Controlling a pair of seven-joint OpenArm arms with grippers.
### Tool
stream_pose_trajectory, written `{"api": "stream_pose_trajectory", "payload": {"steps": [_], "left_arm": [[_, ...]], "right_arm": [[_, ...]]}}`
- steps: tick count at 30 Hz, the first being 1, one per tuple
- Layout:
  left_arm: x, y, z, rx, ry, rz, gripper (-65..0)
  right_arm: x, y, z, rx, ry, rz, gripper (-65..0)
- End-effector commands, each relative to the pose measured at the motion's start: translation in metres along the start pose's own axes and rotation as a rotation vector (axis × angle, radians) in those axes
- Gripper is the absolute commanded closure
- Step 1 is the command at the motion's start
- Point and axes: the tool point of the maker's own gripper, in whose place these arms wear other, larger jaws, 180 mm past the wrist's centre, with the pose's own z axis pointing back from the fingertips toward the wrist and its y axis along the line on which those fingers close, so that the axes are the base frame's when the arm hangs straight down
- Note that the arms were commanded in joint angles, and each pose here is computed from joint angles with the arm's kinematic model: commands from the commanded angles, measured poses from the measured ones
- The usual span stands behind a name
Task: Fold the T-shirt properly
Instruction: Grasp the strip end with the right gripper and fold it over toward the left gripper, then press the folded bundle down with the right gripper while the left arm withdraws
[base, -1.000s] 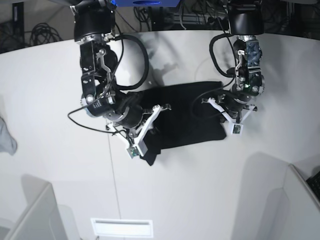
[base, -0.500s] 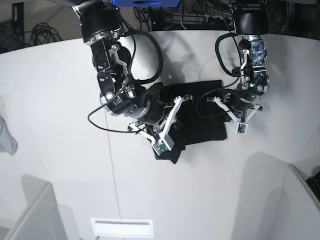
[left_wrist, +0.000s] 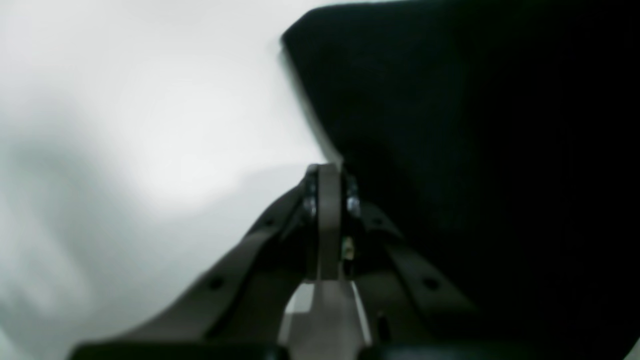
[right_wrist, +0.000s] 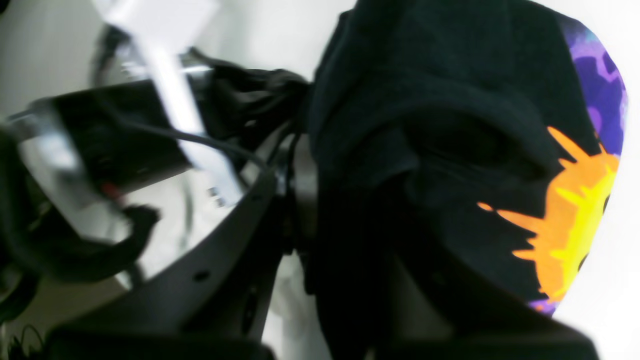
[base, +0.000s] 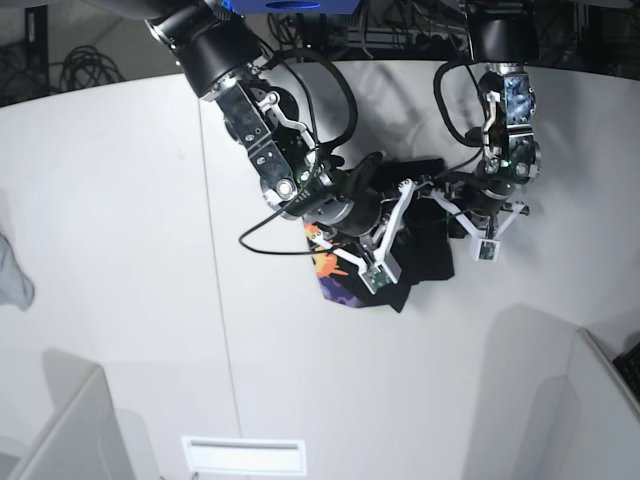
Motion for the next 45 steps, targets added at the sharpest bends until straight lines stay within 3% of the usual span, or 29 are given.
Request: {"api": "stream_pose_trajectory", "payload": {"steps": [1,9,13,17,20,27,33,38,42,45], "left_arm": [[0.006,0.006,0.006,0.014,-0.008,-0.028,0.0],[0.004,0.019,0.016,0.038,-0.009,-0.046,0.0],[-0.003,0.055,0.028,0.113,-0.013,0.021,0.0],[-0.004,0.074,0.042,0.101,-0.046,0.078,0.0],[-0.016,0.103,0.060,0.145,-0.057,0.178,0.0],[-0.024,0.149,0.097,0.191,-0.114,0.293,0.0],[-0.027,0.166,0.112,0.209,-0.137,0.334,0.0],[-0.028,0.171,0.115,0.222,-0.142,0.343,0.0],[-0.032,0.170,0.117,0.224,-0.132,0.341,0.0],[-0.034,0.169,0.118,0.223,-0.127,0.339,0.0]], "right_arm": [[0.021,0.006,0.001,0.017,-0.064,0.005,0.0],[0.022,0.001,-0.008,0.006,-0.066,0.001,0.0],[0.022,-0.004,-0.015,-0.004,-0.066,0.002,0.0],[0.016,-0.006,-0.019,-0.008,-0.049,-0.004,0.0],[0.016,-0.006,-0.019,-0.006,-0.049,-0.006,0.0],[0.015,0.005,-0.021,0.014,-0.043,0.023,0.0],[0.012,0.016,-0.022,0.033,-0.033,0.048,0.0],[0.018,0.005,-0.022,-0.022,-0.043,-0.012,0.0],[0.029,0.016,-0.021,0.057,-0.054,-0.079,0.0],[0.022,0.015,-0.026,0.062,-0.024,-0.095,0.0]]}}
